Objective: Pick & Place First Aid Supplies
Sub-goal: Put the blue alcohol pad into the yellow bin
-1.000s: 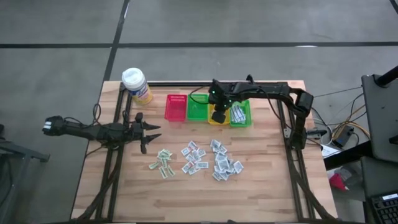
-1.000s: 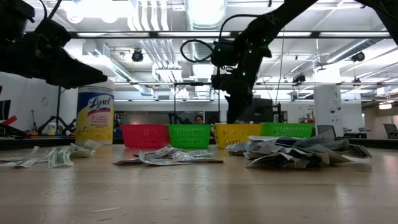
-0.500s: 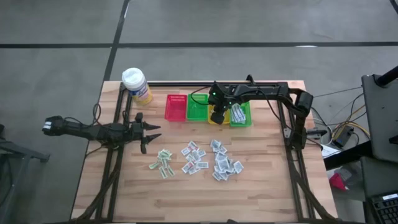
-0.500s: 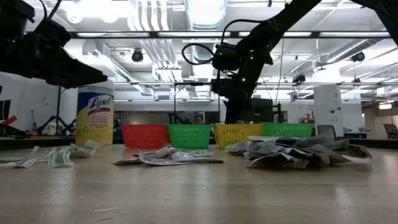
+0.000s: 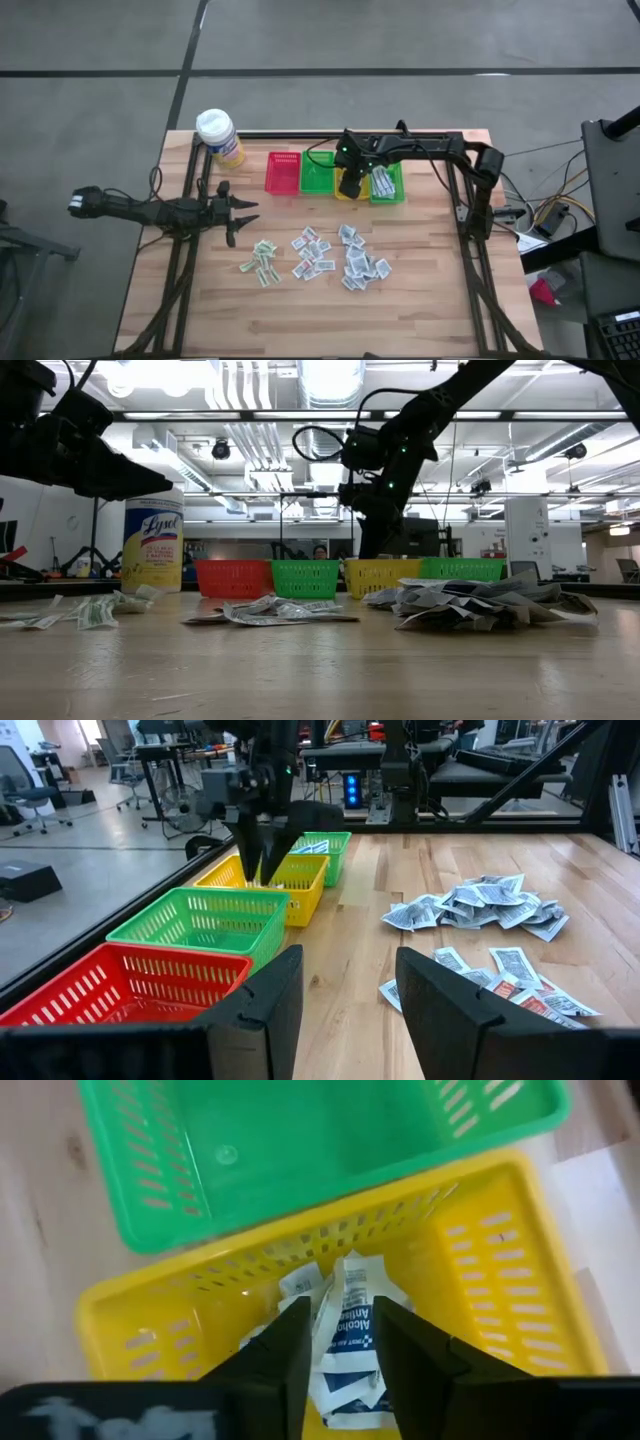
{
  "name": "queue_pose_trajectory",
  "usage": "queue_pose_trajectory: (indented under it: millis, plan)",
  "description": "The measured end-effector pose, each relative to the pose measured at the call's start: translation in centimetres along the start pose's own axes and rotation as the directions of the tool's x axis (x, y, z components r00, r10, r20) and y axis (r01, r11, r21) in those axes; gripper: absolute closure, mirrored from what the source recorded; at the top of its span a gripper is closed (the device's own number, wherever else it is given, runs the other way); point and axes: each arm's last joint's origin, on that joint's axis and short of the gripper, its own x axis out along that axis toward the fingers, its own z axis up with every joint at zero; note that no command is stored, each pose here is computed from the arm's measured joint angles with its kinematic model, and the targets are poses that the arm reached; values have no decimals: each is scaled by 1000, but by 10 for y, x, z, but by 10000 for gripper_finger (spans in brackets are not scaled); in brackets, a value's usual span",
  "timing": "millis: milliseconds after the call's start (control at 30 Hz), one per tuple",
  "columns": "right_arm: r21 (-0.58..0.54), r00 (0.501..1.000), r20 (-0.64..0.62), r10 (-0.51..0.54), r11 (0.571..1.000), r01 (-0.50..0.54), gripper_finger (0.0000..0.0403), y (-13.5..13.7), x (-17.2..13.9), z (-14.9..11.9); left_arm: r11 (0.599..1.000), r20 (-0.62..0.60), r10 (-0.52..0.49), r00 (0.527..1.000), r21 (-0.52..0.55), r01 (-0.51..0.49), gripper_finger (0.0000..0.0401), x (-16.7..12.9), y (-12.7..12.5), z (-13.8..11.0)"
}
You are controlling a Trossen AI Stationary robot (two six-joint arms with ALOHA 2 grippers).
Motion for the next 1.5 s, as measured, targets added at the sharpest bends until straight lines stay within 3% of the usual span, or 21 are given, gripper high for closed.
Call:
queue_pose_trajectory:
  millis: [100,333,600,1033,1500]
  plan:
    - [-1,999,-19,46,999,-46,282,3,-10,3,1000,0,0,1000,-1,0,243,0,0,0]
    - [-2,955,-131,264,964,-267,273,29,-28,-3,1000,0,0,1000,-2,0,243,0,0,0]
    - [-214,921,-221,321,905,-367,283,87,-29,-13,1000,0,-1,1000,-2,1,243,0,0,0]
    - [-364,929,-218,299,859,-362,300,123,-19,-26,1000,0,0,1000,-3,0,243,0,0,0]
    - [-350,930,-219,296,866,-358,280,135,1,-41,1000,-1,0,1000,-2,0,243,0,0,0]
